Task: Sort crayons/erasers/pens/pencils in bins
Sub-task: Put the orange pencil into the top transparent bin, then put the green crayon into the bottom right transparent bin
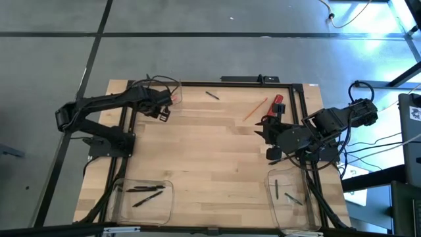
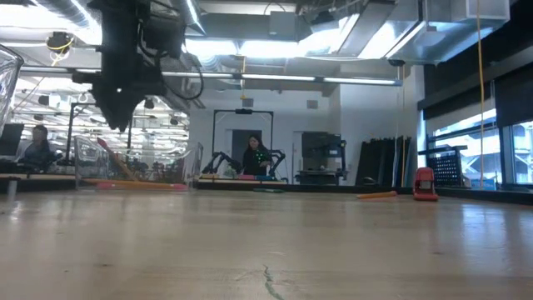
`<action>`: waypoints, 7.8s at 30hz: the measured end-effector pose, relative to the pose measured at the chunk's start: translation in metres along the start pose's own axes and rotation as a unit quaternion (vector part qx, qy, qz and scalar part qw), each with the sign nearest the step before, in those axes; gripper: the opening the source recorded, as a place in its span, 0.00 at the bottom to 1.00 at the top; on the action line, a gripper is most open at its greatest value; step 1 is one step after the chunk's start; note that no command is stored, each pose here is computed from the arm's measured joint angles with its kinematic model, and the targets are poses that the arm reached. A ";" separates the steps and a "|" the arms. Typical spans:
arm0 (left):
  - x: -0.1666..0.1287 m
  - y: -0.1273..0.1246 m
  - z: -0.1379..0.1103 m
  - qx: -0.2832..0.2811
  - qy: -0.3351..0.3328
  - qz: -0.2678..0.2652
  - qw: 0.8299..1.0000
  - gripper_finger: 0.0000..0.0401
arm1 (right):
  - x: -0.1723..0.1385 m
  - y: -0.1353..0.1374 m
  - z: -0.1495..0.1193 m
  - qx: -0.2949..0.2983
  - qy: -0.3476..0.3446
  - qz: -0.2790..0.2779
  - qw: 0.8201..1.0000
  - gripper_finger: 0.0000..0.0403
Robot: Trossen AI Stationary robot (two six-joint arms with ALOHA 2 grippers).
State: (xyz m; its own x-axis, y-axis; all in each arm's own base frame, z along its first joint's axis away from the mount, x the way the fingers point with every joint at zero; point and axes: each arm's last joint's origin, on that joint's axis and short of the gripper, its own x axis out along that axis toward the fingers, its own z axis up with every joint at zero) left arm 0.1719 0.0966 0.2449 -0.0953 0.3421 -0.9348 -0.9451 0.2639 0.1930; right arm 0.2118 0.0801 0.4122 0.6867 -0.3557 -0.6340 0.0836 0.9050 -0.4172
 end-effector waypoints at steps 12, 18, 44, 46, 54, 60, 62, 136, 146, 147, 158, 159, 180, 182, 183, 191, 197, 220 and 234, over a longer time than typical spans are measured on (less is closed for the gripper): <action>0.014 0.005 0.000 -0.008 0.020 0.001 1.000 0.23 | 0.000 0.000 0.000 0.001 0.000 0.000 1.000 0.28; 0.020 0.008 0.000 -0.019 0.023 0.005 1.000 0.23 | 0.000 0.000 0.000 0.001 0.000 0.004 1.000 0.28; 0.023 0.014 0.004 -0.025 0.041 0.002 0.999 0.23 | 0.000 0.000 0.000 -0.001 0.000 0.004 1.000 0.28; 0.023 0.014 0.004 -0.025 0.038 0.006 0.999 0.23 | 0.000 0.000 0.000 -0.001 0.000 0.004 1.000 0.28; 0.023 0.015 0.004 -0.025 0.036 0.012 0.999 0.23 | 0.000 0.000 0.000 -0.001 0.001 0.004 1.000 0.28; 0.023 0.014 0.003 -0.025 0.042 0.004 0.999 0.23 | 0.000 0.000 0.000 -0.001 0.000 0.004 1.000 0.28; 0.023 0.014 0.003 -0.025 0.042 0.005 0.999 0.23 | 0.000 0.000 0.000 -0.002 0.000 0.004 1.000 0.28; 0.040 0.012 0.028 -0.016 0.106 0.059 0.993 0.23 | 0.000 0.000 0.001 -0.028 -0.004 0.004 1.000 0.28; 0.042 0.025 0.032 -0.022 0.077 0.133 0.988 0.23 | 0.003 -0.003 0.003 -0.025 -0.008 -0.001 1.000 0.28; 0.042 0.026 0.032 -0.021 0.070 0.142 0.987 0.23 | 0.003 -0.004 0.003 -0.023 -0.006 -0.003 1.000 0.28; 0.033 0.015 0.024 0.012 0.044 0.133 0.990 0.23 | 0.009 -0.012 0.003 -0.004 0.004 -0.012 1.000 0.28; 0.028 0.011 0.020 0.023 0.037 0.124 0.991 0.23 | 0.009 -0.012 0.003 0.001 0.005 -0.005 1.000 0.28; -0.079 -0.055 -0.159 0.164 -0.171 -0.225 0.945 0.24 | 0.010 0.001 -0.001 0.111 0.035 0.016 0.993 0.28; -0.082 -0.056 -0.170 0.179 -0.188 -0.241 0.935 0.23 | 0.018 0.006 0.002 0.100 0.043 0.011 0.994 0.28; -0.083 -0.055 -0.174 0.186 -0.196 -0.246 0.931 0.23 | 0.024 0.007 0.004 0.094 0.046 0.008 0.994 0.28; -0.087 -0.054 -0.182 0.190 -0.232 -0.260 0.918 0.23 | 0.103 -0.019 0.026 0.116 0.061 0.055 0.990 0.28; -0.087 -0.055 -0.181 0.190 -0.237 -0.261 0.917 0.24 | 0.175 -0.059 0.017 0.136 0.110 0.030 0.984 0.28; -0.088 -0.055 -0.177 0.245 -0.300 -0.230 0.893 0.24 | 0.351 -0.162 -0.070 0.157 0.094 0.121 0.976 0.28; -0.089 -0.054 -0.173 0.227 -0.354 -0.210 0.883 0.24 | 0.377 -0.169 -0.102 0.148 0.136 0.124 0.972 0.28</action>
State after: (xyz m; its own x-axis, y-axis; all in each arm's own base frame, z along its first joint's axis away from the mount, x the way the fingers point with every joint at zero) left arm 0.1773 -0.1035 0.2658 0.6053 0.5635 -0.5622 -0.6127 0.7807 0.1229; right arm 0.3831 -0.2308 0.1776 0.4993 -0.1301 -0.8566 0.1708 0.9840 -0.0500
